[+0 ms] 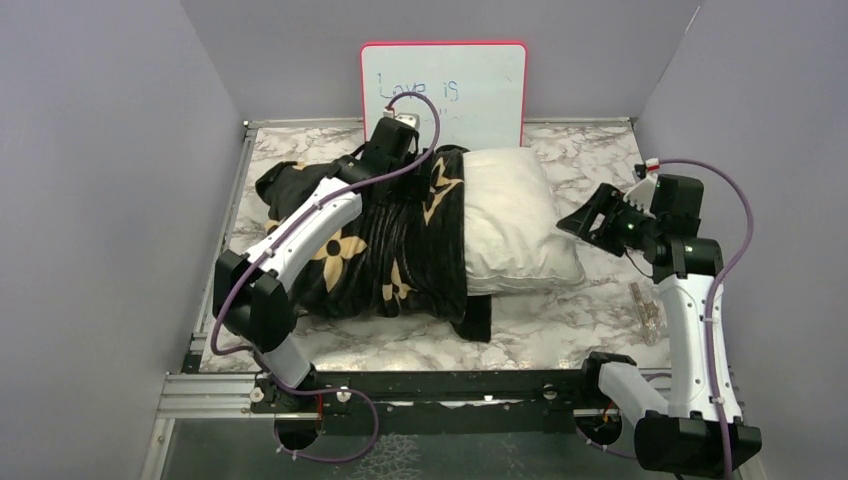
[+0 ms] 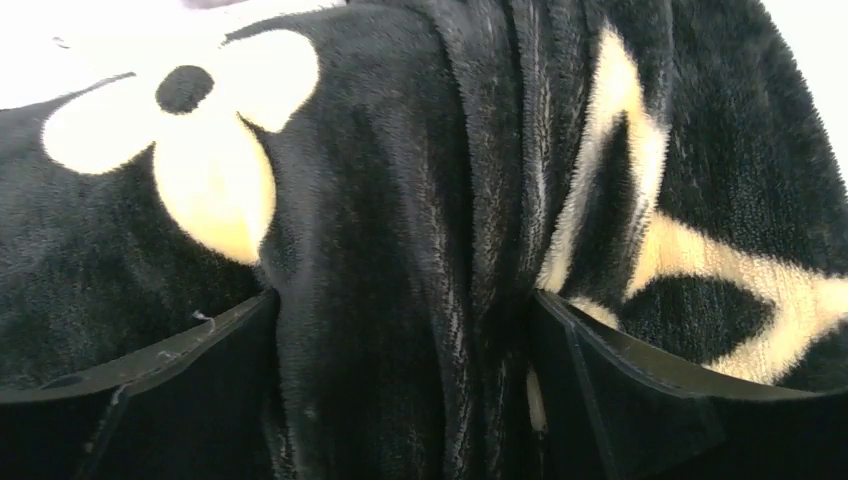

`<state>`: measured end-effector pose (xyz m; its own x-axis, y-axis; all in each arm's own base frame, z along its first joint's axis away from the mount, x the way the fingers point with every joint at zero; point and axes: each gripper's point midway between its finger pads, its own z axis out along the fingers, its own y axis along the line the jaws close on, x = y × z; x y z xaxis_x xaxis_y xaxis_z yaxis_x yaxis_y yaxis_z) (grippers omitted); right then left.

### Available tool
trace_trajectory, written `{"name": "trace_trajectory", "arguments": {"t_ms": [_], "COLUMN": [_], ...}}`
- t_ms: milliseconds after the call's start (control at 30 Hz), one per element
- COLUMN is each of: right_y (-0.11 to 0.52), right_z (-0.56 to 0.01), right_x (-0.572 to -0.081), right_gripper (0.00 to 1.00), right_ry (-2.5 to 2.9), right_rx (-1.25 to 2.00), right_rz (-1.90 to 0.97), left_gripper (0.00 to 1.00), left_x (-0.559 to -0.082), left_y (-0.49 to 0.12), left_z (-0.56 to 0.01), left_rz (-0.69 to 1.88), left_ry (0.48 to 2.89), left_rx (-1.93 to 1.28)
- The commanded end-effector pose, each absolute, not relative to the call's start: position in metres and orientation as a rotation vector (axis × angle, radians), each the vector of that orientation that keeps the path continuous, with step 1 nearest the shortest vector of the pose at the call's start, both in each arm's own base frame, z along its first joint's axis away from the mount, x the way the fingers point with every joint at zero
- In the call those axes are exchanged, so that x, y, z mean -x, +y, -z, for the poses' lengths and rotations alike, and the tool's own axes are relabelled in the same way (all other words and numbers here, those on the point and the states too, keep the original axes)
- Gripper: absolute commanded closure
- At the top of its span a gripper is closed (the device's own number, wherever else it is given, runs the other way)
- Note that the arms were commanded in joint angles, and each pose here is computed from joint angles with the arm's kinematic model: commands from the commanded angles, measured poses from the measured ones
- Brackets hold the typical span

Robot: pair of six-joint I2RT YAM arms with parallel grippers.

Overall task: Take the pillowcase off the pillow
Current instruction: Remove the pillow from the pillowcase.

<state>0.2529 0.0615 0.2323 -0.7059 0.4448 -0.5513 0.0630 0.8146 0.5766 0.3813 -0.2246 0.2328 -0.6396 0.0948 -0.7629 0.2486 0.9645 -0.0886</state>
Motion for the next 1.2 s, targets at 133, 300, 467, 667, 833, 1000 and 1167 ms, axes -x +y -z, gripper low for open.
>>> {"name": "trace_trajectory", "arguments": {"t_ms": [133, 300, 467, 667, 833, 1000, 1167], "right_y": [0.065, 0.097, 0.116, 0.169, 0.182, 0.193, 0.207], "right_z": [-0.287, -0.294, -0.297, -0.286, -0.238, -0.163, -0.150], "right_x": [-0.258, -0.266, -0.292, -0.329, -0.352, -0.321, -0.292], "right_gripper": [0.21, 0.17, 0.13, 0.04, 0.00, 0.41, 0.78], "right_ry": [2.175, 2.133, 2.156, 2.294, 2.424, 2.602, 2.536], "right_rx": [-0.250, -0.122, -0.024, 0.165, 0.235, 0.336, 0.424], "right_rz": [-0.709, -0.987, -1.091, -0.856, -0.439, -0.361, -0.504], "left_gripper": [0.45, 0.74, 0.98, 1.00, 1.00, 0.98, 0.50], "left_x": [-0.323, -0.275, -0.240, -0.220, -0.216, -0.215, -0.237], "left_y": [-0.242, -0.231, -0.217, -0.204, -0.199, -0.197, -0.179], "left_z": [-0.146, -0.136, -0.137, -0.149, -0.157, -0.164, -0.182], "left_rz": [0.521, 0.696, 0.805, 0.849, 0.876, 0.880, 0.696], "left_ry": [2.452, 2.374, 2.263, 2.189, 2.150, 2.131, 2.170], "left_rx": [-0.345, -0.244, -0.183, -0.115, -0.062, -0.036, 0.059]}}
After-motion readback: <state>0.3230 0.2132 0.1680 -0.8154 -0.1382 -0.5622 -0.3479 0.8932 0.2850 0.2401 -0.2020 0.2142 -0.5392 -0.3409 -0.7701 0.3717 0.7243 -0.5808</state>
